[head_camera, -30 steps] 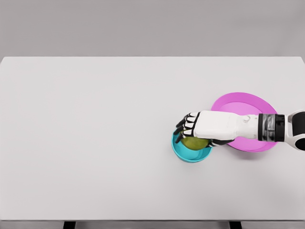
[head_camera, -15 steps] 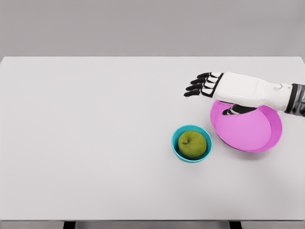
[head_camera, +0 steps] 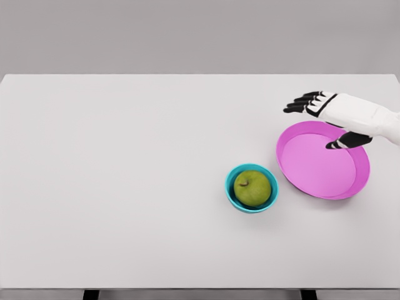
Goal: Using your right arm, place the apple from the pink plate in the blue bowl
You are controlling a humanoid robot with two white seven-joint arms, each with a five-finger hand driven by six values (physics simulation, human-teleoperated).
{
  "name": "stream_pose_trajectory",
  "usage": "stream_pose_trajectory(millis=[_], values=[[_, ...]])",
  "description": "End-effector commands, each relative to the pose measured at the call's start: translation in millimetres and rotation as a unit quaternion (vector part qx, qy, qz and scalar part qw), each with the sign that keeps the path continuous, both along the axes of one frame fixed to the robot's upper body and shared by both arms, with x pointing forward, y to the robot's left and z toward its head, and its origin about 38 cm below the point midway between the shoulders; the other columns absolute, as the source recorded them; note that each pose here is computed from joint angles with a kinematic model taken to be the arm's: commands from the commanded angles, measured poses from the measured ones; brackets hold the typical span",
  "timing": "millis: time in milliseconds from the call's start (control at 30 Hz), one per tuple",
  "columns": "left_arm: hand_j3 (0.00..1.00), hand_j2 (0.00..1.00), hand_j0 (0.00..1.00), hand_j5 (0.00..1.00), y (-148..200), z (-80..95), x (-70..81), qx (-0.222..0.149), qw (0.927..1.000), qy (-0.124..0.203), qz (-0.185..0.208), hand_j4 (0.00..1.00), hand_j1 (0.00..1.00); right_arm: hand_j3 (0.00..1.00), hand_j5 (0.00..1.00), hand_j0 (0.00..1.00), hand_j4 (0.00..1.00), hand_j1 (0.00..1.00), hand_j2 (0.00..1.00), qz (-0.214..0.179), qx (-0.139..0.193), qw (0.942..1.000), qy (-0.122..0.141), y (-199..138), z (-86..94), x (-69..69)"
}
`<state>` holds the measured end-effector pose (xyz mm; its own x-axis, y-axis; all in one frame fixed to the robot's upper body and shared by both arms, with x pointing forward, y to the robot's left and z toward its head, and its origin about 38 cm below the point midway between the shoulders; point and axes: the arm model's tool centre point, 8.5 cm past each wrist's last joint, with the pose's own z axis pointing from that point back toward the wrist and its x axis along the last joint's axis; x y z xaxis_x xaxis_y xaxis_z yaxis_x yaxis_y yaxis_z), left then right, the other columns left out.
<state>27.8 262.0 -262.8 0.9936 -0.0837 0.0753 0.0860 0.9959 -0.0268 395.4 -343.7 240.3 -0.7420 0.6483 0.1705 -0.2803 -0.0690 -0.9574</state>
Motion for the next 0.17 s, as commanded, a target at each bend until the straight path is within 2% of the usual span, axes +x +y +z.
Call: stream_pose_trajectory(millis=[0, 133], values=[[1.0, 1.0, 1.0, 1.0, 0.0, 0.0, 0.0, 0.0, 1.0, 0.0, 0.0, 1.0, 1.0, 1.0, 1.0, 1.0, 1.0, 1.0, 1.0, -0.007, 0.005, 1.0, -0.001, -3.9, 1.9, 0.2], [1.0, 1.0, 1.0, 1.0, -0.1, 0.0, 0.5, 0.0, 1.0, -0.003, -0.005, 1.0, 1.0, 1.0, 1.0, 1.0, 1.0, 1.0, 1.0, -0.006, 0.006, 0.9999, 0.009, -3.1, -6.5, -3.8]])
